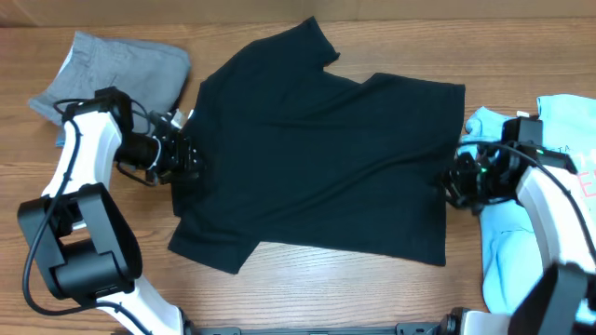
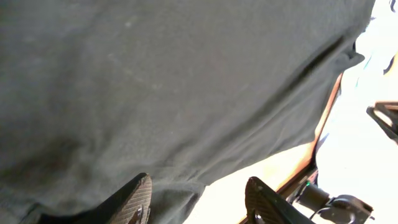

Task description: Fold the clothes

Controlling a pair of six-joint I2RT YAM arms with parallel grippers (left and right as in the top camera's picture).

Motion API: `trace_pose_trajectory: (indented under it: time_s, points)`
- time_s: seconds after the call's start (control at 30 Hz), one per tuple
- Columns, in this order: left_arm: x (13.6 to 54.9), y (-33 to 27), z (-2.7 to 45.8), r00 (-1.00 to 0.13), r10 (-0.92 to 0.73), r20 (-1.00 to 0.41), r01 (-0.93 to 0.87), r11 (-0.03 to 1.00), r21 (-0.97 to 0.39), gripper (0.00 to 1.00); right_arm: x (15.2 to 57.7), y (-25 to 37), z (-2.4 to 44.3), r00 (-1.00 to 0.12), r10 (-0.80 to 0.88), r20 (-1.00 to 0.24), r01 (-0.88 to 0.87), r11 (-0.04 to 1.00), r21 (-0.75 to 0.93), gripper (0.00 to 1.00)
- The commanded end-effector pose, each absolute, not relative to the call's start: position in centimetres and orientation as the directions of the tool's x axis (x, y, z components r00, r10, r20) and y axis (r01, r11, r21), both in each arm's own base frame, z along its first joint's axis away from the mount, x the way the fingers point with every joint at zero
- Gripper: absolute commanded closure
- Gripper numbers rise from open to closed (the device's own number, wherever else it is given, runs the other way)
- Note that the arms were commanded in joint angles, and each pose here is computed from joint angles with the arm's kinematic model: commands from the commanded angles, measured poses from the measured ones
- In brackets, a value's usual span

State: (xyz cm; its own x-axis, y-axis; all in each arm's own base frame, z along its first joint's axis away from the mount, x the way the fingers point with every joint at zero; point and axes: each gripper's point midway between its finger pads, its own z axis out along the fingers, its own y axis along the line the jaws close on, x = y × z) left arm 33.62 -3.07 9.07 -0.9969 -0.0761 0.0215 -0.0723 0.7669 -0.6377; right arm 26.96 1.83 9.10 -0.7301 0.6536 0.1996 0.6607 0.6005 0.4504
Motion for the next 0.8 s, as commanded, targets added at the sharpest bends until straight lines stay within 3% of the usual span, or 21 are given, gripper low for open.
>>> trace_pose_trajectory:
  time_s: [0.0,0.1,0.37,0.6,0.77]
  points:
    - [34.2,-4.4,10.1,-0.999,-0.001,-0.054,0.034,0.764,-0.644,0.48,24.0,0.6,9.5,-0.723,0.661,0.2,0.685,0.649,0.331,0.75]
    - [34.2,-5.1,10.1,-0.998,0.017,-0.057,0.05,0.763,-0.644,0.5,21.3,0.9,7.9,-0.699,0.662,0.27,0.715,0.65,0.258,0.73]
    - [33.5,-5.0,12.0,-1.0,0.024,-0.015,0.028,0.756,-0.654,0.48,15.7,2.5,2.5,-0.528,0.739,0.418,0.839,0.531,0.12,0.71]
    - [33.6,-5.0,15.5,-0.998,0.058,-0.037,0.068,0.754,-0.653,0.64,15.7,2.1,-0.1,-0.464,0.798,0.384,0.883,0.452,0.128,0.68]
    - [33.8,-4.8,19.3,-0.99,0.083,-0.118,0.139,0.768,-0.625,0.62,15.2,-0.1,-0.9,-0.419,0.852,0.313,0.904,0.425,0.051,0.67]
